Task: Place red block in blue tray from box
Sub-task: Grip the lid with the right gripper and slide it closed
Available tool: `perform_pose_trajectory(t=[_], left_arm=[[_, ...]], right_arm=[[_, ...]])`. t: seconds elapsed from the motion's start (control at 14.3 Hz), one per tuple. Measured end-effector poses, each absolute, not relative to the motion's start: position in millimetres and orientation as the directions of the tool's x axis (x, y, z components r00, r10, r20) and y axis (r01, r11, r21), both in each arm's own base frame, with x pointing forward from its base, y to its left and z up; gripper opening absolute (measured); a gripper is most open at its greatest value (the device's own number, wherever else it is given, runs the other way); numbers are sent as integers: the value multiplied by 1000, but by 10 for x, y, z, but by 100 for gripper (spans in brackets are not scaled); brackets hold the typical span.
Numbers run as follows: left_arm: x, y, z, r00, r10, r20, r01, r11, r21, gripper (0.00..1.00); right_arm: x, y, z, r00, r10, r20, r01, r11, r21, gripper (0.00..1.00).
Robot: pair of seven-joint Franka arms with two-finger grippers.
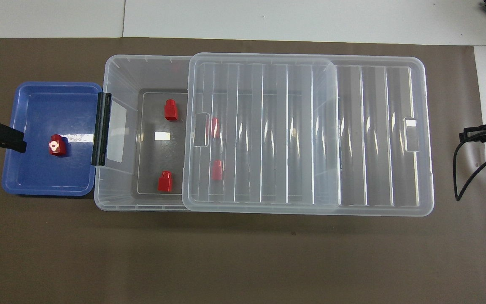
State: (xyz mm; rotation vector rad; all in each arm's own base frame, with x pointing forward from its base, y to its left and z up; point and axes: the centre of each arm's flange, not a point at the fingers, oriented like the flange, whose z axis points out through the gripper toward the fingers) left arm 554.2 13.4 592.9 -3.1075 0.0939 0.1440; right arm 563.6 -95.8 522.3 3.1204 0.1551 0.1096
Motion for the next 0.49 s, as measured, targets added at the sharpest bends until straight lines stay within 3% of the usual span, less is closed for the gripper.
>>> perform_pose_trajectory(t=[0.07, 0.49], left_arm=[[5534, 135, 5947, 994, -59, -90, -61, -998, -27, 100], [5527, 177, 5951, 995, -51, -90, -54, -998, -26, 100]], right_arm=[[5699, -1004, 5085, 990, 121, 68, 120, -992, 23, 1], [5967, -949, 4544, 976, 203, 85, 207, -977, -44, 1]])
